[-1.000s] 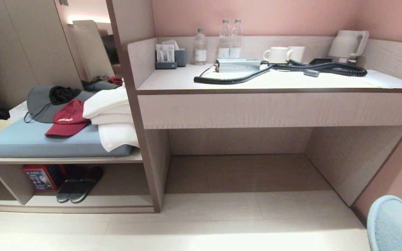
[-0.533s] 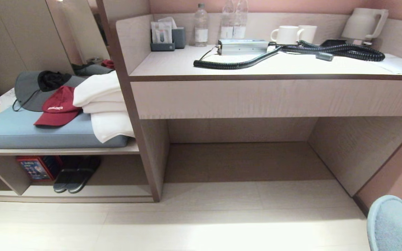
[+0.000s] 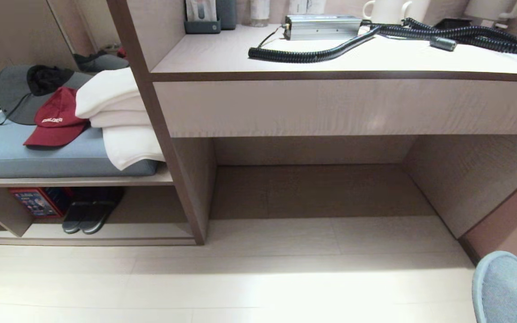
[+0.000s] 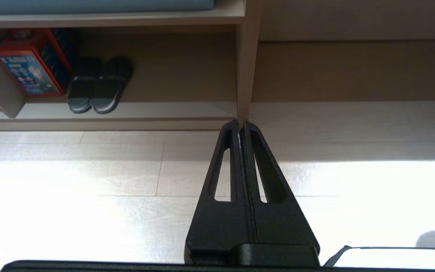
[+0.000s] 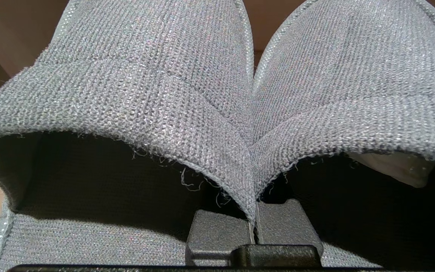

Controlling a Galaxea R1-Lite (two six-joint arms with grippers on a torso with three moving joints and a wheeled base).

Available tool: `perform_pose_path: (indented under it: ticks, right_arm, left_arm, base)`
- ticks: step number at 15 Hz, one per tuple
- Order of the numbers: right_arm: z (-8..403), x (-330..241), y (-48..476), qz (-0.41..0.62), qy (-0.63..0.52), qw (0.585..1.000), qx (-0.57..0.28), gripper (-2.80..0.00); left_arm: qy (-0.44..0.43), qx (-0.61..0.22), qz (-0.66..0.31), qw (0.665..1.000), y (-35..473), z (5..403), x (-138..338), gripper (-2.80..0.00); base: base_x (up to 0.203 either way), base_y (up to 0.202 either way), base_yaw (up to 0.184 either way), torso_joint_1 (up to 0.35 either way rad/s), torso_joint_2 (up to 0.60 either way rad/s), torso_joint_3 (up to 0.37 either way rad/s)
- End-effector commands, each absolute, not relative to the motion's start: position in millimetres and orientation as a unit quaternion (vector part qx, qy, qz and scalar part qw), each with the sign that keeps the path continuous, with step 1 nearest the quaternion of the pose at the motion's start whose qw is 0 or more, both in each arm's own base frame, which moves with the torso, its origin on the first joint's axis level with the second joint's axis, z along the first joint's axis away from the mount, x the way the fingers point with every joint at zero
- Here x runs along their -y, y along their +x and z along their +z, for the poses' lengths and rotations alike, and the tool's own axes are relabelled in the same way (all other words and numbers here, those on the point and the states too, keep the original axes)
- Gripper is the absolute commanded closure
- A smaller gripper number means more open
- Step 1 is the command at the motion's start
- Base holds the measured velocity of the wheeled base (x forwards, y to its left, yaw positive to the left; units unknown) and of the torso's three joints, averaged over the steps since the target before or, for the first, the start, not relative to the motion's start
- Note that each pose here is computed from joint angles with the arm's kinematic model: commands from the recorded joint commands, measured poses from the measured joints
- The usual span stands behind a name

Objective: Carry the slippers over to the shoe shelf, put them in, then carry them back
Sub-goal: Place the slippers on the floor

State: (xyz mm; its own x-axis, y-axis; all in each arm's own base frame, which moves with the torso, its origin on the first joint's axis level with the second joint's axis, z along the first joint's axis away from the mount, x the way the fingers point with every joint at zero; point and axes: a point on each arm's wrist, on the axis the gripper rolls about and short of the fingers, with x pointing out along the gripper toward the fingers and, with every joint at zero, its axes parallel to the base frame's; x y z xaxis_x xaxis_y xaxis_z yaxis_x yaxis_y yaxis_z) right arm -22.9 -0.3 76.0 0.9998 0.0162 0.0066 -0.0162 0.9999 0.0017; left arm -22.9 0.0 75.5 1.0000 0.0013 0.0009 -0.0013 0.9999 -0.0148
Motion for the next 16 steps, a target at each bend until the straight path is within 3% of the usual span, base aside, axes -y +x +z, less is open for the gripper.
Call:
perform_pose_path:
  ticks: [1,16]
  right_arm:
    - [76.1,0.3,-22.8,0.008,0.001,1.0,0.003,0.0]
    - [76.1,0.3,-22.8,0.008,0.001,1.0,0.003,0.0]
  left_arm:
    - [-0.008,0.0,0.001,1.0,-22.8,75.5,0.0,0.0]
    - [-0.008,0.0,0.001,1.0,-22.8,75.5,0.0,0.0]
  base:
    - [0.0,0.0,0.0,0.007,0.01,-0.197]
    - [0.0,0.0,0.0,0.003,0.0,-0.197]
